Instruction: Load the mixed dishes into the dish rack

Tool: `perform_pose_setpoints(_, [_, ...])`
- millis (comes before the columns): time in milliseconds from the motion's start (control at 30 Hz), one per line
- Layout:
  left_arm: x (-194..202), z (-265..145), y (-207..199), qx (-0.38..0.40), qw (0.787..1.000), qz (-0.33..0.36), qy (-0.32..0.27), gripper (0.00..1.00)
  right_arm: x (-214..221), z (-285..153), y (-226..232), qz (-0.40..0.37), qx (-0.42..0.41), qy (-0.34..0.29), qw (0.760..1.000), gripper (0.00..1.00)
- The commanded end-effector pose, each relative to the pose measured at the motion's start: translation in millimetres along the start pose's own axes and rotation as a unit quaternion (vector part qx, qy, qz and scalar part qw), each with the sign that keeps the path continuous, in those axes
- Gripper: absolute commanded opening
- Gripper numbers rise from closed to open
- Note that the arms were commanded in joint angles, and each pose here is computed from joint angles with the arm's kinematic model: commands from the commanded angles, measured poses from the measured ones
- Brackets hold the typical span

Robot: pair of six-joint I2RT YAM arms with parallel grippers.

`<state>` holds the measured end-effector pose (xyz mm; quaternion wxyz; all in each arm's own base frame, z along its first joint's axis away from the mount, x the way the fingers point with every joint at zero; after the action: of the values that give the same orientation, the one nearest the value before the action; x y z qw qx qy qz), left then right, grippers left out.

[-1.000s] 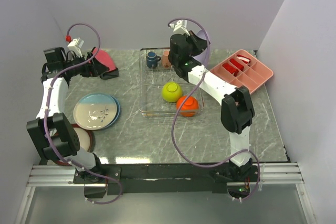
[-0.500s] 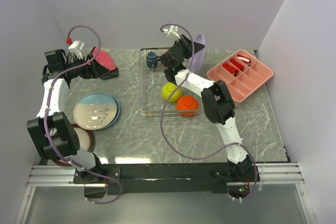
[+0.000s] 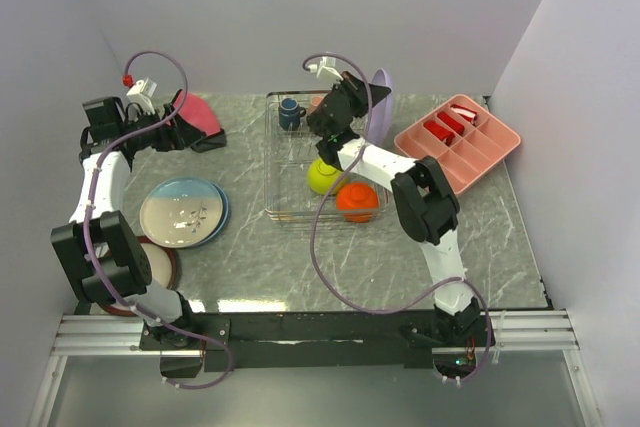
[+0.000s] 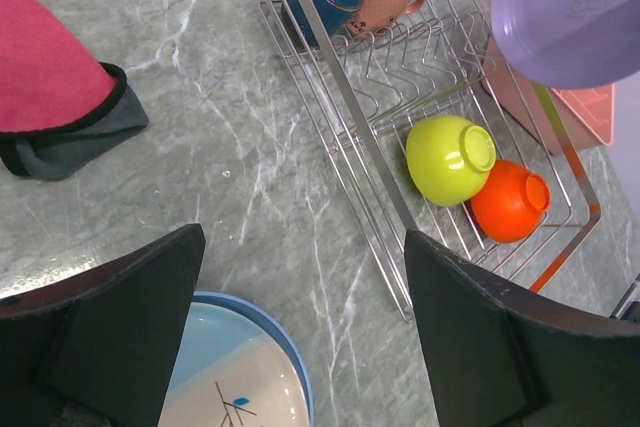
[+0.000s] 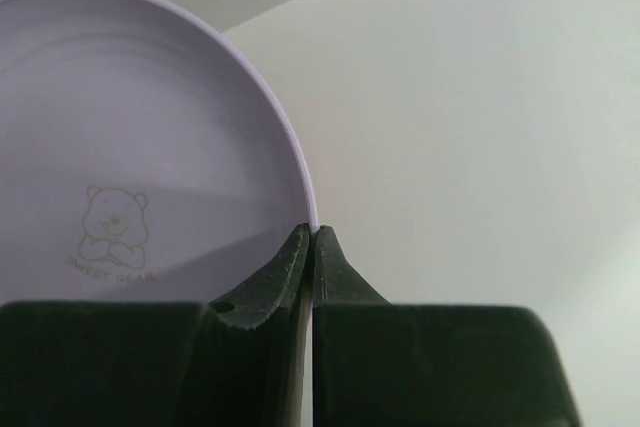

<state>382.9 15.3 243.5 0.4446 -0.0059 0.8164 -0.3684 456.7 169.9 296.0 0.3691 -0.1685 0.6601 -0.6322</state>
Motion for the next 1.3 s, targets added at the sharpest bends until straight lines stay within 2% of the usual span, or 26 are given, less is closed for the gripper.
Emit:
perform_pose_setpoints(0, [-8.3, -0.2, -4.8, 0.020, 1.000, 0.007, -0.016, 0.88, -2.2, -11.1, -25.3, 0.021, 0.000, -0.041, 0.999, 0.00])
perform_pose_setpoints(500, [1.9, -7.1, -8.8, 0.007, 1.000, 0.008, -0.005, 0.87, -44.0, -23.3, 17.8, -0.025, -0.029, -0.075, 0.996, 0.00])
perform_pose_setpoints(767, [-0.4, -6.8, -8.3, 0.007, 1.000, 0.009, -0.010, 0.87, -34.3, -8.1, 11.4, -0.009, -0.027, -0.003, 1.000, 0.00])
perform_pose_setpoints(1100, [-1.1, -3.1, -5.3, 0.016, 1.000, 0.008, -0.016, 0.87, -10.5, -6.7, -18.2, -0.022, -0.014, 0.039, 0.999, 0.00])
perform_pose_setpoints(1267, [-4.1, 1.4, 0.8, 0.028, 1.000, -0.005, -0.006, 0.86, 2.1, -8.6, -17.7, -0.020, -0.014, 0.051, 0.998, 0.00])
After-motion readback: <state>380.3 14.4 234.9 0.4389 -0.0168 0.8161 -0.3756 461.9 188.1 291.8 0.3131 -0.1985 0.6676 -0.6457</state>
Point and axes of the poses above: each gripper's point midway between its finger pads, its own z axis out along the fingers, its own y axis along the line the jaws close on, x = y × z, the point moved 4 cm from there along -z, back along the fingers, and after that the axes turned 9 degrees about -z, right-handed, at the moved point
